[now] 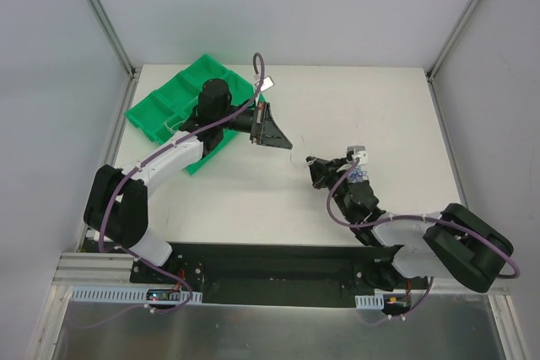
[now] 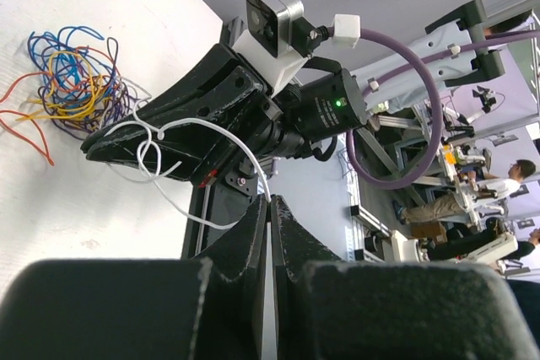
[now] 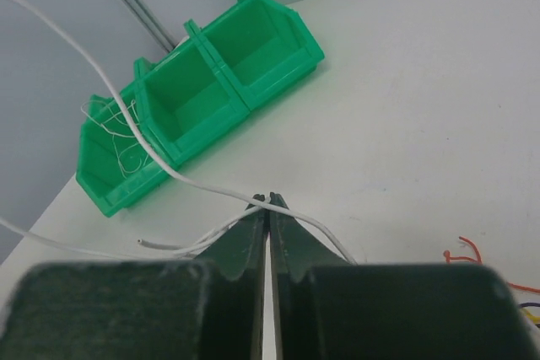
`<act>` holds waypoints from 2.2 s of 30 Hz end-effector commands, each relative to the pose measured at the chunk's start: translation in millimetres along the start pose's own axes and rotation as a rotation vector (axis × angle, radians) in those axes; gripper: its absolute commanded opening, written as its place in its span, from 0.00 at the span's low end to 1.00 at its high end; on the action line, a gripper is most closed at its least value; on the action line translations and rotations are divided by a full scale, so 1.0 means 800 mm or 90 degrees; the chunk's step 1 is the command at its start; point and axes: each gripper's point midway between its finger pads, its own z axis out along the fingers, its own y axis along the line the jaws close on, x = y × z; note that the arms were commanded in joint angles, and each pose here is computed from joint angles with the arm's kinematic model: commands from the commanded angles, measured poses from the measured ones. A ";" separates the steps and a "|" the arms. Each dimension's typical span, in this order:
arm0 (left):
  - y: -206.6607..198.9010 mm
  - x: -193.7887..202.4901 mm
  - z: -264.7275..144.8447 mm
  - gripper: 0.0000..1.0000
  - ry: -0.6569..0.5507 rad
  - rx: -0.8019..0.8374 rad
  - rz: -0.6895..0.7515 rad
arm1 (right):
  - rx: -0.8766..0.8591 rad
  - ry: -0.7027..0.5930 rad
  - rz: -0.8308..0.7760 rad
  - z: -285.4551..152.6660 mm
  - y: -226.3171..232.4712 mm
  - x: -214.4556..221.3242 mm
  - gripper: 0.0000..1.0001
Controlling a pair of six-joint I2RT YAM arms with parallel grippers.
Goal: Untangle the cables
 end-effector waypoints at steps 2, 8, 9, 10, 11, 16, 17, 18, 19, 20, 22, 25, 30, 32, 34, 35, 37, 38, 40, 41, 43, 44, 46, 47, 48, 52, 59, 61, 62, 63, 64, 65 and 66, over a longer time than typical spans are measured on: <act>-0.038 -0.008 -0.010 0.00 -0.020 0.027 0.091 | 0.159 -0.075 0.110 0.000 -0.022 -0.034 0.03; -0.040 -0.013 -0.015 0.00 -0.059 0.001 0.121 | 0.416 -0.117 0.242 -0.066 -0.103 -0.014 0.05; -0.040 -0.013 -0.016 0.00 -0.061 0.000 0.122 | 0.430 -0.136 0.261 -0.072 -0.111 -0.016 0.07; -0.039 -0.014 -0.016 0.00 -0.062 -0.001 0.120 | 0.439 -0.147 0.273 -0.077 -0.116 -0.017 0.12; -0.040 -0.014 -0.016 0.00 -0.060 0.001 0.118 | 0.449 -0.151 0.287 -0.082 -0.122 -0.016 0.15; -0.044 -0.015 -0.018 0.00 -0.066 0.003 0.126 | 0.549 -0.119 0.371 -0.116 -0.174 0.013 0.18; -0.044 -0.016 -0.020 0.00 -0.070 0.001 0.129 | 0.565 -0.116 0.369 -0.124 -0.182 0.015 0.20; -0.046 -0.018 -0.023 0.00 -0.074 -0.001 0.135 | 0.581 -0.111 0.363 -0.133 -0.189 0.018 0.22; -0.047 -0.019 -0.025 0.00 -0.079 -0.003 0.140 | 0.600 -0.109 0.364 -0.145 -0.198 0.021 0.24; -0.047 -0.021 -0.027 0.00 -0.083 -0.005 0.142 | 0.610 -0.105 0.357 -0.153 -0.204 0.023 0.26; -0.047 -0.025 -0.031 0.00 -0.089 -0.009 0.144 | 0.617 -0.090 0.320 -0.163 -0.213 0.021 0.31; -0.047 -0.024 -0.031 0.00 -0.084 -0.006 0.141 | 0.582 -0.034 0.194 -0.162 -0.207 0.005 0.37; -0.044 -0.023 -0.030 0.00 -0.077 -0.003 0.131 | 0.162 0.108 -0.068 -0.107 -0.091 -0.014 0.49; -0.042 -0.022 -0.030 0.00 -0.073 -0.001 0.126 | 0.039 0.132 -0.115 -0.106 -0.051 -0.016 0.57; -0.043 -0.022 -0.029 0.00 -0.069 0.003 0.123 | -0.034 0.159 -0.143 -0.107 -0.024 -0.019 0.59; -0.043 -0.022 -0.029 0.00 -0.067 0.004 0.121 | -0.029 0.170 -0.145 -0.107 -0.023 -0.022 0.61; -0.042 -0.021 -0.029 0.00 -0.066 0.004 0.122 | 0.020 0.156 -0.138 -0.102 -0.029 -0.044 0.71; -0.041 -0.022 -0.029 0.00 -0.066 0.002 0.123 | 0.059 0.154 -0.122 -0.100 -0.039 -0.048 0.81; -0.036 -0.023 -0.029 0.00 -0.070 -0.014 0.121 | 0.097 0.168 -0.125 -0.095 -0.049 -0.058 0.89; -0.029 -0.023 -0.030 0.00 -0.070 -0.033 0.120 | 0.129 0.202 -0.126 -0.096 -0.059 -0.053 0.90; -0.016 -0.024 -0.032 0.00 -0.076 -0.079 0.111 | 0.211 0.234 -0.110 -0.098 -0.082 -0.055 0.91; -0.015 -0.027 -0.033 0.00 -0.081 -0.095 0.121 | 0.229 0.245 -0.098 -0.097 -0.088 -0.056 0.91; -0.021 -0.029 -0.036 0.00 -0.096 -0.110 0.148 | 0.237 0.283 -0.067 -0.095 -0.091 -0.044 0.91; -0.026 -0.030 -0.037 0.00 -0.102 -0.114 0.168 | 0.243 0.292 -0.053 -0.093 -0.092 -0.039 0.91; -0.032 -0.030 -0.038 0.00 -0.107 -0.117 0.189 | 0.255 0.302 -0.038 -0.092 -0.094 -0.033 0.91; -0.045 -0.023 -0.033 0.00 -0.106 -0.121 0.243 | 0.145 0.352 -0.053 -0.080 -0.062 -0.009 0.90; -0.092 -0.023 -0.022 0.00 -0.092 -0.078 0.258 | 0.284 0.280 -0.135 -0.073 -0.104 -0.013 0.94; -0.125 -0.025 -0.021 0.00 -0.098 -0.055 0.285 | 0.331 0.269 -0.123 -0.065 -0.114 -0.013 0.94; -0.147 -0.024 -0.019 0.00 -0.103 -0.042 0.304 | 0.334 0.254 -0.116 -0.055 -0.115 -0.014 0.94; -0.170 -0.026 -0.021 0.00 -0.110 -0.030 0.320 | 0.351 0.239 -0.103 -0.047 -0.119 -0.014 0.94; -0.194 -0.029 -0.025 0.00 -0.119 -0.016 0.338 | 0.376 0.229 -0.086 -0.044 -0.126 -0.013 0.94; -0.222 -0.032 -0.032 0.00 -0.134 -0.005 0.363 | 0.408 0.213 -0.072 -0.042 -0.136 -0.016 0.93; -0.243 -0.037 -0.041 0.00 -0.156 -0.010 0.381 | 0.437 0.205 -0.050 -0.043 -0.146 -0.015 0.93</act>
